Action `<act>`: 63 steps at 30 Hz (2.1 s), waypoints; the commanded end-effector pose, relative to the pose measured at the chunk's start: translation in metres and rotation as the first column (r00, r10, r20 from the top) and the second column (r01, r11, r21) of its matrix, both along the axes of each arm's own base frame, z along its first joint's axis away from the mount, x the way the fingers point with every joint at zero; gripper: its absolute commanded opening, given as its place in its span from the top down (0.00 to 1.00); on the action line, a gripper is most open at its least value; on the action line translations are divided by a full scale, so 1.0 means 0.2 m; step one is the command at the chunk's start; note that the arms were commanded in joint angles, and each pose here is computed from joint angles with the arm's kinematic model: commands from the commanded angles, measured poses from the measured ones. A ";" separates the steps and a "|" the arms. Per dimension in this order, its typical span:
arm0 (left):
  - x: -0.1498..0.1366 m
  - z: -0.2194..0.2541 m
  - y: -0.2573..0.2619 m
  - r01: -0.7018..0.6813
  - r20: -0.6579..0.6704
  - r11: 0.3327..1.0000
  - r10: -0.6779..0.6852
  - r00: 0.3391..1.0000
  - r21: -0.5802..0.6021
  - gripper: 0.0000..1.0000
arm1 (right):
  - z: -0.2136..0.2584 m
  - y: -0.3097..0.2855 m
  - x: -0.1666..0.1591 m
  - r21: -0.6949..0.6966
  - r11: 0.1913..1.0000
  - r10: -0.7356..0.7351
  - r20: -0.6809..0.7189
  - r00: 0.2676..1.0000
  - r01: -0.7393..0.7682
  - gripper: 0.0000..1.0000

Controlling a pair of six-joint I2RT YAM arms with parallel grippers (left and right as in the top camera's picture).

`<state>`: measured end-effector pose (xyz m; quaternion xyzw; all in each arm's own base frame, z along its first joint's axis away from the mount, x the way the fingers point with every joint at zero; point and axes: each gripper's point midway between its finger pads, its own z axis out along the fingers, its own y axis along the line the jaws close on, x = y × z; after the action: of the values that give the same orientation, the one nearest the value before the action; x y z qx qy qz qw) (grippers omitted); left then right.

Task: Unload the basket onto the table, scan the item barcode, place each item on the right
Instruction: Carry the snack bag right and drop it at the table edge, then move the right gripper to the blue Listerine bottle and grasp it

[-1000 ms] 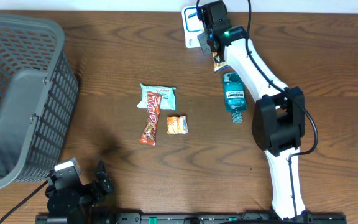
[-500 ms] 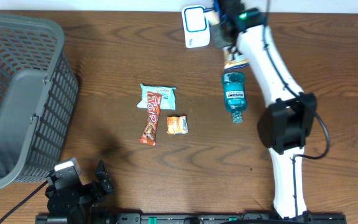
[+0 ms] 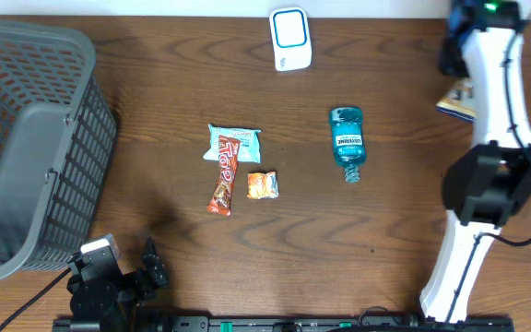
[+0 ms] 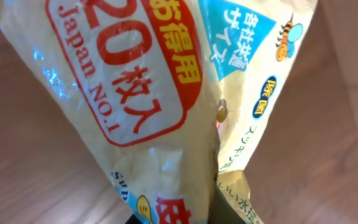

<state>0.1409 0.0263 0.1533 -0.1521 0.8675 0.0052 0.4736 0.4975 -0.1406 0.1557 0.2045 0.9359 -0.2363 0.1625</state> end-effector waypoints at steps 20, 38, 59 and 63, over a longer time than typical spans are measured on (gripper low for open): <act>0.00 -0.01 0.01 -0.005 -0.003 1.000 0.005 1.000 0.004 0.01 | -0.56 -0.60 -0.36 0.026 0.971 -0.235 -0.085 0.968 0.238 0.62; 0.00 -0.01 0.01 -0.006 -0.003 1.000 0.006 1.000 0.004 0.01 | 0.05 -0.43 -0.27 0.142 0.979 -0.169 0.185 0.968 0.144 0.01; 0.00 -0.01 0.01 -0.005 -0.003 1.000 0.005 1.000 0.004 0.01 | -0.36 0.08 -0.11 0.347 0.937 0.029 0.056 0.998 -0.047 0.99; 0.00 -0.01 0.01 -0.005 -0.003 1.000 0.005 1.000 0.004 0.01 | -0.52 0.06 -0.16 0.355 0.935 -0.001 -0.034 0.999 0.013 0.99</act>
<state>0.1409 0.0264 0.1533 -0.1521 0.8675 0.0054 0.4736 0.4730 -0.1200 0.0677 0.2141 0.9668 -0.0527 0.1290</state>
